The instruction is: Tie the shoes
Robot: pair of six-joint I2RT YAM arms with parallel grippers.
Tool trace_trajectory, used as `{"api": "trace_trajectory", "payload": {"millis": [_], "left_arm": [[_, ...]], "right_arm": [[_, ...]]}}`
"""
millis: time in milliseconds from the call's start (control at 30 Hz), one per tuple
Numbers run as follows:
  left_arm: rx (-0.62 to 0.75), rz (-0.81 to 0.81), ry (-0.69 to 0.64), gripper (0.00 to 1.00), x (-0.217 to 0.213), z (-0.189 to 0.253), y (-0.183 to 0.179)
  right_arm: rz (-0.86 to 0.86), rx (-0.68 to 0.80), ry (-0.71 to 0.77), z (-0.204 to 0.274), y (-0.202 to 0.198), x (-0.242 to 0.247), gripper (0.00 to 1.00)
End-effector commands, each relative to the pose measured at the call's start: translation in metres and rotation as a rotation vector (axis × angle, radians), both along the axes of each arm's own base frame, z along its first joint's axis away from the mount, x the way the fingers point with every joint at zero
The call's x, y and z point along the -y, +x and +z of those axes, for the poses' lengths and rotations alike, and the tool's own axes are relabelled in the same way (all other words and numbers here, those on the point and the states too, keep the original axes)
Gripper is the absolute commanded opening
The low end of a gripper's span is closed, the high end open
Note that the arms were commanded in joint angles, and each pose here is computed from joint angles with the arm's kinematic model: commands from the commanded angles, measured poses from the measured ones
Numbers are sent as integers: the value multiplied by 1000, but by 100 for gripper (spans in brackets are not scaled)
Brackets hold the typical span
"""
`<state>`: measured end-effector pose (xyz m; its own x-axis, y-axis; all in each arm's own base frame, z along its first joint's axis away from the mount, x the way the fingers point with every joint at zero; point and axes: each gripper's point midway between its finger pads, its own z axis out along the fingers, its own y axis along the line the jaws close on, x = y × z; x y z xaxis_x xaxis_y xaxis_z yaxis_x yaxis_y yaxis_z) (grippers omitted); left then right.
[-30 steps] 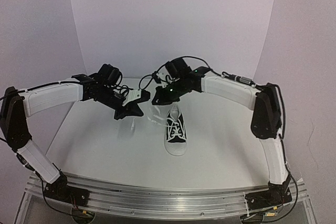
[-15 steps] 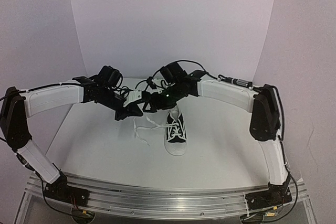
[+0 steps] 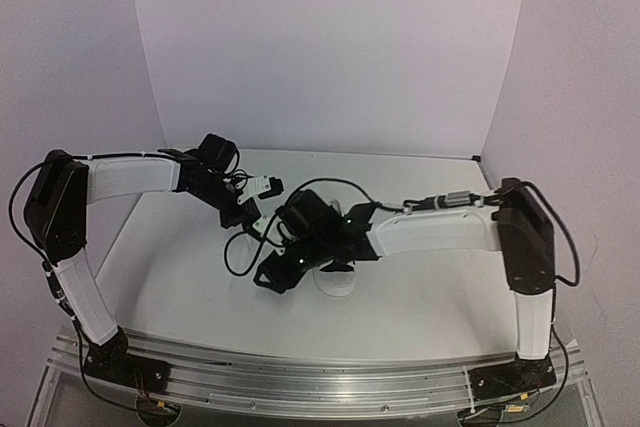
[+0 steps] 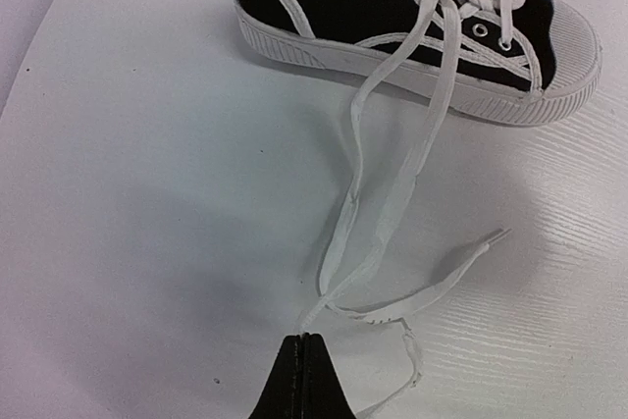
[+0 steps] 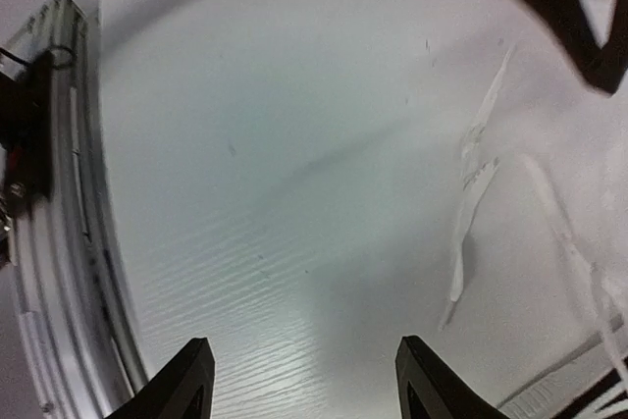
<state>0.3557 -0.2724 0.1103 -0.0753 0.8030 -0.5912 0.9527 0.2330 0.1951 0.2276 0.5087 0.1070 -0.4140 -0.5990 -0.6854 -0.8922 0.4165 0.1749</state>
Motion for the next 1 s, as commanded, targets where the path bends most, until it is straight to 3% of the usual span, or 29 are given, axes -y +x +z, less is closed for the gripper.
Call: {"api": "trace_trajectory", "payload": {"millis": [0,333,667,967], "left_arm": [[52,34,-18,0,1,14,22],[8,27,-30,0,3,13,21],[3,20,-39,0,7,13,22],[-1,22,-43,0,8,12,23]], "right_arm": [[-111,98,-75,-38,51,-7,64],[-179,120,-154,-77,69,-9,64],[10,119,65,11,52,-37,63],[-61,72,49,-24,87,-27,63]]}}
